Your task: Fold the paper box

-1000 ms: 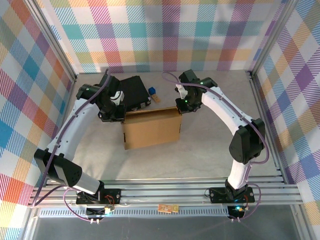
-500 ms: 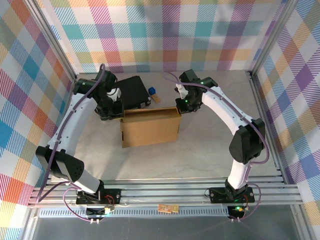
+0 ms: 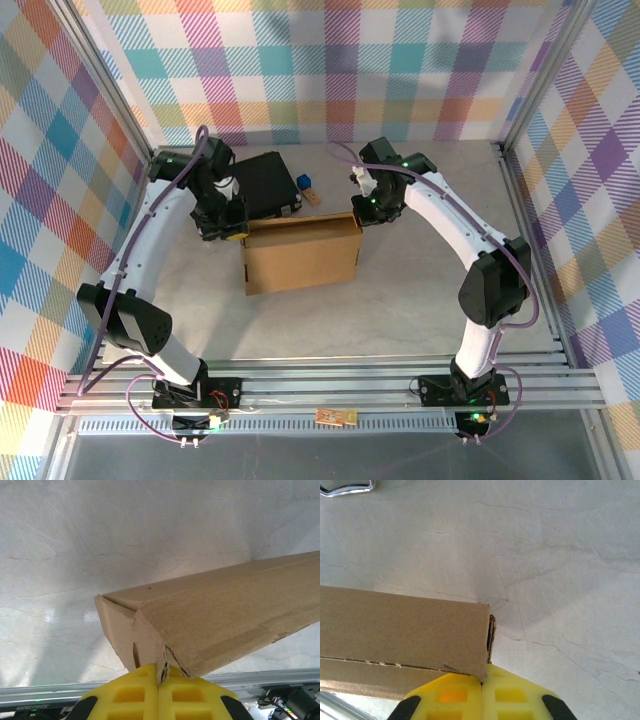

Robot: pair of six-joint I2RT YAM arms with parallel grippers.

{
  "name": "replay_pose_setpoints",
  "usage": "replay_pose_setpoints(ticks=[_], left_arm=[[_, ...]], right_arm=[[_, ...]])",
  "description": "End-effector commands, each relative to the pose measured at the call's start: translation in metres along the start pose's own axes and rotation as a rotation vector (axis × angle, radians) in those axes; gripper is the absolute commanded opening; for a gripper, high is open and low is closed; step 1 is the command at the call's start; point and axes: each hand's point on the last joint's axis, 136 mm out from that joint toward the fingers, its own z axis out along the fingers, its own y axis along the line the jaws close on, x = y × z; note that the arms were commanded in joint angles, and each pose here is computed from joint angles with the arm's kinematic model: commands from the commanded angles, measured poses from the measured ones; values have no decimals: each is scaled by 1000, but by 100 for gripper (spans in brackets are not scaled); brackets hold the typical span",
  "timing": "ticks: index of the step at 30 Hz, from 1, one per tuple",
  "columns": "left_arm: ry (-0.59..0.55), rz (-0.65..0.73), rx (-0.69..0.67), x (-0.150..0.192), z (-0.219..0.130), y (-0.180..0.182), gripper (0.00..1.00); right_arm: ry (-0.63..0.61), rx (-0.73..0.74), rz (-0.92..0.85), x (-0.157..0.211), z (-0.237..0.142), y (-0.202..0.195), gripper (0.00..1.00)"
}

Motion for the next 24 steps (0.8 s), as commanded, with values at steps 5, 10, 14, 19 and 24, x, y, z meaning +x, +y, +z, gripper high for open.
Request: replay_pose_setpoints(ticks=[5, 10, 14, 19, 24], left_arm=[[28, -52, 61, 2, -12, -9, 3], [40, -52, 50, 4, -4, -5, 1], [42, -52, 40, 6, 7, 1, 0], [32, -41, 24, 7, 18, 9, 0], [8, -26, 21, 8, 28, 14, 0]], right_arm=[[2, -36, -9, -4, -9, 8, 0], [13, -43, -2, -2, -4, 9, 0], [18, -52, 6, -1, 1, 9, 0], [22, -53, 8, 0, 5, 9, 0], [33, -62, 17, 3, 11, 9, 0]])
